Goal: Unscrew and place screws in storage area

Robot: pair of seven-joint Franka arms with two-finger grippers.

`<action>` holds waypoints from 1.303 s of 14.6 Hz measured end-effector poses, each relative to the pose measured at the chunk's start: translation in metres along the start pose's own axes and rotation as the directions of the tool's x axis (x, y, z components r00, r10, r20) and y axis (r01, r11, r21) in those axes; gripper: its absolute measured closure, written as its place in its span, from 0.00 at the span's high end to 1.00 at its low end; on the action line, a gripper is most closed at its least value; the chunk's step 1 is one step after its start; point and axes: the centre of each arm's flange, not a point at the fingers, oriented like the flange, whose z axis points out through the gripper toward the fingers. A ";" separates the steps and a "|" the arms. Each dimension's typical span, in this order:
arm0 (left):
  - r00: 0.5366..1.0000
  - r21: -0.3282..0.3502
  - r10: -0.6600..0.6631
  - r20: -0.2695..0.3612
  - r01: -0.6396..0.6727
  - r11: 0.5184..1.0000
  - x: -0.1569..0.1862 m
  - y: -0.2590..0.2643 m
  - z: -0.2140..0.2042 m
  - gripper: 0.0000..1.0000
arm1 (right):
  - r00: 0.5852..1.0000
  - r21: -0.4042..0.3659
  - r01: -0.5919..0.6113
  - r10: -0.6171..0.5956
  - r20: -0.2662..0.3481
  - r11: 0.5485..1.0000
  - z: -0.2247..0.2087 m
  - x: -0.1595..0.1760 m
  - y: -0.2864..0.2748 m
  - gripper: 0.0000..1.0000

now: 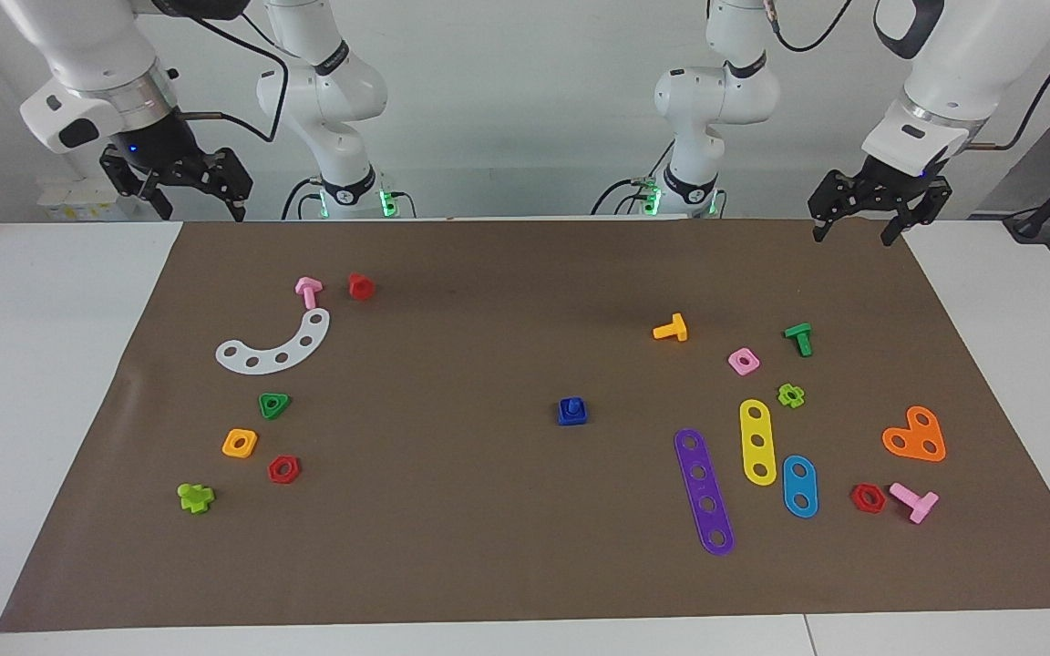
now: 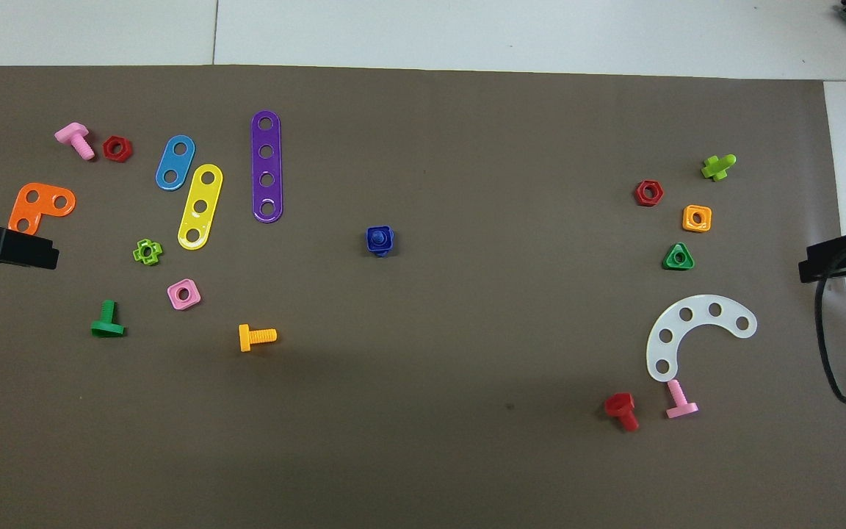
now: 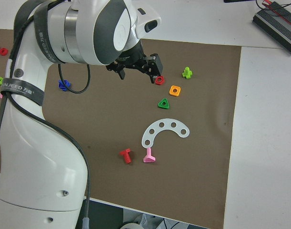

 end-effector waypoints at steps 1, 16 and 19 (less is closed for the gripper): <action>1.000 0.000 0.000 0.000 0.000 1.000 0.000 0.000 0.000 1.00 | 1.000 0.000 0.000 0.000 0.000 1.000 0.000 0.000 0.000 1.00; 0.997 -0.002 -0.079 -0.005 0.079 0.997 0.009 0.162 0.037 1.00 | 1.000 0.000 0.000 0.000 0.000 1.000 0.000 0.000 0.000 1.00; 0.991 -0.006 -0.131 -0.023 0.131 0.991 0.027 0.213 0.076 1.00 | 1.000 0.000 0.000 0.000 0.000 1.000 0.000 0.000 0.000 1.00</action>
